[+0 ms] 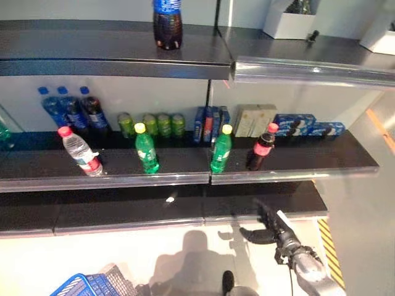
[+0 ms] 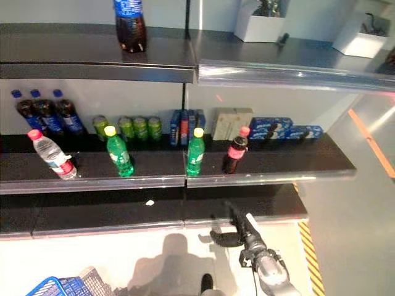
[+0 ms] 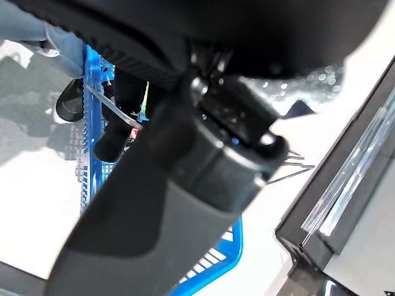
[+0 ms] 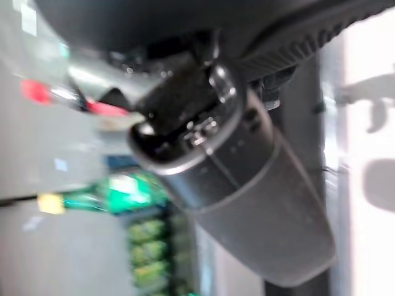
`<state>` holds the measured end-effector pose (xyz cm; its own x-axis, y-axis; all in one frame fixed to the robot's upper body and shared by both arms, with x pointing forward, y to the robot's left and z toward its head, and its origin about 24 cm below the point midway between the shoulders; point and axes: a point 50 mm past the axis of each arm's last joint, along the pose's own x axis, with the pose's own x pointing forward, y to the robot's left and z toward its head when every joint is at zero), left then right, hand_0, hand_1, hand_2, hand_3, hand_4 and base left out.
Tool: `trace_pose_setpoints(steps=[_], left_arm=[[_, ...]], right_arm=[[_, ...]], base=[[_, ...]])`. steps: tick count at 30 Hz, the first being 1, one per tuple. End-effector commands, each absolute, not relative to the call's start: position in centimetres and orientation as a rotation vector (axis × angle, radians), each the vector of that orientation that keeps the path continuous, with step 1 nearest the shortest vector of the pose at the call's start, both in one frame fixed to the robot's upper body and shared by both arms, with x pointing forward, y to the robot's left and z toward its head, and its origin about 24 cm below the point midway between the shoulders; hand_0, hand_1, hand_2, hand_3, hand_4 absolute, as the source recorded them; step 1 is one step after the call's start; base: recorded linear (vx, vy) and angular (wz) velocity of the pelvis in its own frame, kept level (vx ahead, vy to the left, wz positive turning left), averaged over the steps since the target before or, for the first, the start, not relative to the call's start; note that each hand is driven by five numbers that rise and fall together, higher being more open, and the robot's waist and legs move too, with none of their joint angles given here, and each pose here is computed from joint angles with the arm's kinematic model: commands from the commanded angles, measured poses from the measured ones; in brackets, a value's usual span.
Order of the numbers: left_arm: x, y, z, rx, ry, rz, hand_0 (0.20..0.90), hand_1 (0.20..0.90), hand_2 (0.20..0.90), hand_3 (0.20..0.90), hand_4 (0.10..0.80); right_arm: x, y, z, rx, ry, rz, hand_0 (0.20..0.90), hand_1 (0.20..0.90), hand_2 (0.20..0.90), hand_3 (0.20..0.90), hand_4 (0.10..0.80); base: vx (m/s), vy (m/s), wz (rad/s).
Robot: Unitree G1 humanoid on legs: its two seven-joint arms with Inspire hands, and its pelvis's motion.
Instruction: Pick up the drink and place into the basket.
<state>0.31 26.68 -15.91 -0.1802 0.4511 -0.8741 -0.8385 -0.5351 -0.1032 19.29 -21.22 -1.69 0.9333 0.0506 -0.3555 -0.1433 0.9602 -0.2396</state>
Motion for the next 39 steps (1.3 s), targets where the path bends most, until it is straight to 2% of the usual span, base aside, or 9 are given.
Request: trace_pose_setpoints(steps=[1,9,16,26,32,39], left_arm=[[0.3,31.0,-14.0,-1.035,0.305,1.841,0.3,0.3,0.3,0.2,0.1],[-0.5,29.9,-14.4,-1.03,0.328,1.851,0.3,0.3,0.3,0.2,0.1],[-0.6,29.8,-14.4,-0.987,0.375,1.846,0.3,0.3,0.3,0.2,0.1],[2.7,30.2,-14.0,-0.972,0.387,1.782,0.3,0.3,0.3,0.2,0.1],[7.2,30.6,-13.2,-1.046,0.335,1.69,0.3,0.3,0.3,0.2,0.1],[8.4,30.5,-12.9,-1.066,0.315,1.673,0.3,0.3,0.3,0.2,0.1]], right_arm=[[22.4,-20.8,6.8,-0.243,-0.111,0.063,0.9,0.9,0.9,0.9,0.8],[22.2,-22.8,13.0,-0.169,-0.389,-0.094,0.9,0.9,0.9,0.9,0.8],[23.3,-23.5,15.1,-0.033,-0.488,-0.253,0.9,0.9,0.9,0.9,0.8],[25.9,-23.6,16.2,0.035,-0.533,-0.408,0.9,0.9,0.9,0.9,0.8],[27.6,-22.8,17.7,0.117,-0.619,-0.475,0.9,0.9,0.9,0.9,0.8],[28.0,-23.7,17.4,0.172,-0.592,-0.569,0.9,0.9,0.9,0.9,0.8]], base=[[0.002,0.0,-0.06],[0.021,0.011,-0.12],[0.072,0.002,0.03],[0.031,-0.013,0.16],[-0.194,-0.038,0.09],[-0.024,0.0,0.02]])
